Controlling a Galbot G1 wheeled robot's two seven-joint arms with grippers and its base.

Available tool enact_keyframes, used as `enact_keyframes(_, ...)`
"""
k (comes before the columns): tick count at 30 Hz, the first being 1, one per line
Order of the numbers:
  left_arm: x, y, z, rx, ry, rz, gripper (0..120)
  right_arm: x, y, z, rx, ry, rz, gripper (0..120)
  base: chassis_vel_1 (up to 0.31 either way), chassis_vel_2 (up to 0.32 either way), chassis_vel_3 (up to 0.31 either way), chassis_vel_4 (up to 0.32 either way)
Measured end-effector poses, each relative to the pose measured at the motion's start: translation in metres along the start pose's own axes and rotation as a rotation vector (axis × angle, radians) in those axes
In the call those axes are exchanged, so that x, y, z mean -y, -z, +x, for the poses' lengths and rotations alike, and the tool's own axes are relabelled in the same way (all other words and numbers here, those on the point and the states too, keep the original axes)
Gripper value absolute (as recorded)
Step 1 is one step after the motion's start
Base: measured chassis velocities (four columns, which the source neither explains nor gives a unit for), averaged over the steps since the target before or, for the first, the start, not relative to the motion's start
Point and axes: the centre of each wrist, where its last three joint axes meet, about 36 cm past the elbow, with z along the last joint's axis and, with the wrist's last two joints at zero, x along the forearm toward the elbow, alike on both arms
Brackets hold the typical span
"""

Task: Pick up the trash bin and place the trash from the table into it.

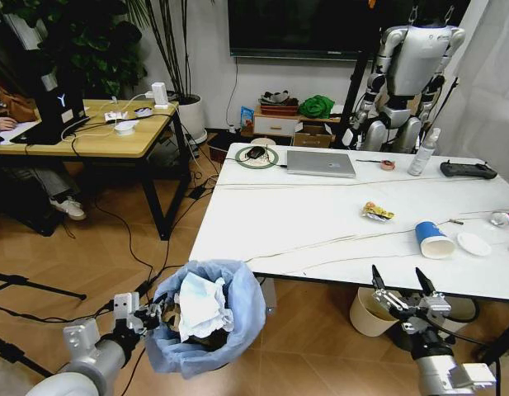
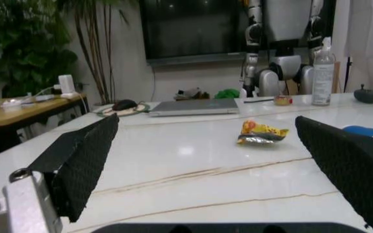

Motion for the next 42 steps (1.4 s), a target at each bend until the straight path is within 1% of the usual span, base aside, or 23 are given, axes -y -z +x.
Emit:
enact_keyframes(4, 0.003, -0.006, 0.0, -0.011, -0.001, 0.016, 0, -0.005, -0.003, -0.005, 0.012, -0.009, -0.026, 100, 0.0, 0.0, 0.0, 0.0)
enact_keyframes(7, 0.006, -0.014, 0.005, -0.035, -0.002, 0.032, 0, -0.01, -0.007, -0.008, 0.013, -0.016, -0.048, 100, 0.0, 0.0, 0.0, 0.0)
enact_keyframes(12, 0.008, -0.018, 0.008, -0.036, -0.002, 0.046, 0, -0.016, -0.009, -0.009, 0.012, -0.026, -0.069, 100, 0.0, 0.0, 0.0, 0.0)
enact_keyframes(20, 0.015, -0.016, 0.013, -0.027, -0.024, 0.04, 0, -0.023, -0.016, -0.006, 0.015, -0.04, -0.096, 100, 0.0, 0.0, 0.0, 0.0)
enact_keyframes(27, 0.016, -0.016, 0.013, -0.024, -0.039, 0.034, 0, -0.026, -0.02, -0.001, 0.014, -0.046, -0.094, 100, -0.026, -0.024, 0.03, 0.021)
enact_keyframes(42, 0.019, -0.018, 0.011, -0.025, -0.059, 0.025, 0, -0.026, -0.017, 0.007, 0.013, -0.052, -0.08, 100, -0.056, -0.064, 0.054, 0.059)
